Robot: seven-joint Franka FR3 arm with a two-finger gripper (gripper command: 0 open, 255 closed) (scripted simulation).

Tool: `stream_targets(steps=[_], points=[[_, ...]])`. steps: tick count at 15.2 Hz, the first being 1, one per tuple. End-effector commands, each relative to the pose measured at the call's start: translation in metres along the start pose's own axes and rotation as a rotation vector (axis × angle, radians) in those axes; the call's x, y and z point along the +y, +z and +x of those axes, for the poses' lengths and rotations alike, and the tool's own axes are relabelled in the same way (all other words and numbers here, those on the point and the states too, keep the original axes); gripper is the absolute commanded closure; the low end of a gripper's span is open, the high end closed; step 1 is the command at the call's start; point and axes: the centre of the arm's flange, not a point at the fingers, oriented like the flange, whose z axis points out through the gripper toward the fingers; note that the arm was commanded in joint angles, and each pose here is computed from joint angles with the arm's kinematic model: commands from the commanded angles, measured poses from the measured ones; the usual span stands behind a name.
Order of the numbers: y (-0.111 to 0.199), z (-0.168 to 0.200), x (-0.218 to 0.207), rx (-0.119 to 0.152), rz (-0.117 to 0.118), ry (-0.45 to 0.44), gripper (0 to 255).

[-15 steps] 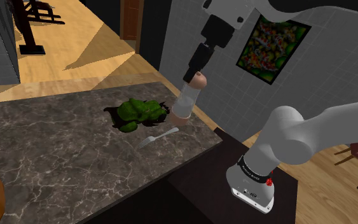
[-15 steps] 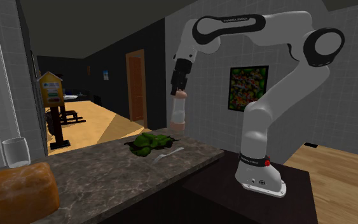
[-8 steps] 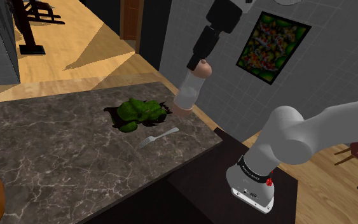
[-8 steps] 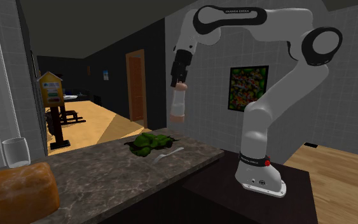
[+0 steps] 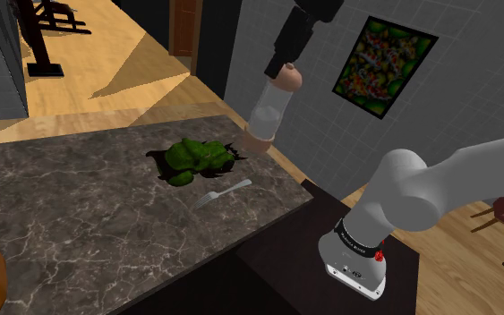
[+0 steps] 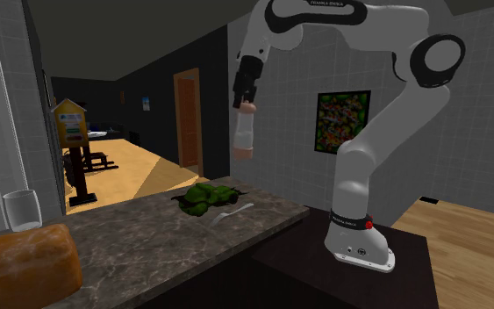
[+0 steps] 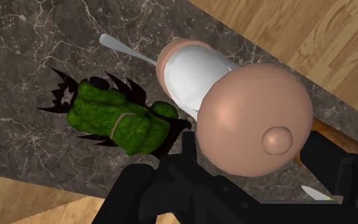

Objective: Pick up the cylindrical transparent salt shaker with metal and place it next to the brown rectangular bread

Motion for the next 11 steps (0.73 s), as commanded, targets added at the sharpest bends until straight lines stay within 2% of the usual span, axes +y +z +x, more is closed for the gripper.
stream_targets(steps=[1, 11], points=[[0.004, 0.014, -0.011, 0.000, 0.000, 0.000, 255], [0.041, 0.113, -0.091, 0.000, 0.000, 0.000, 255]])
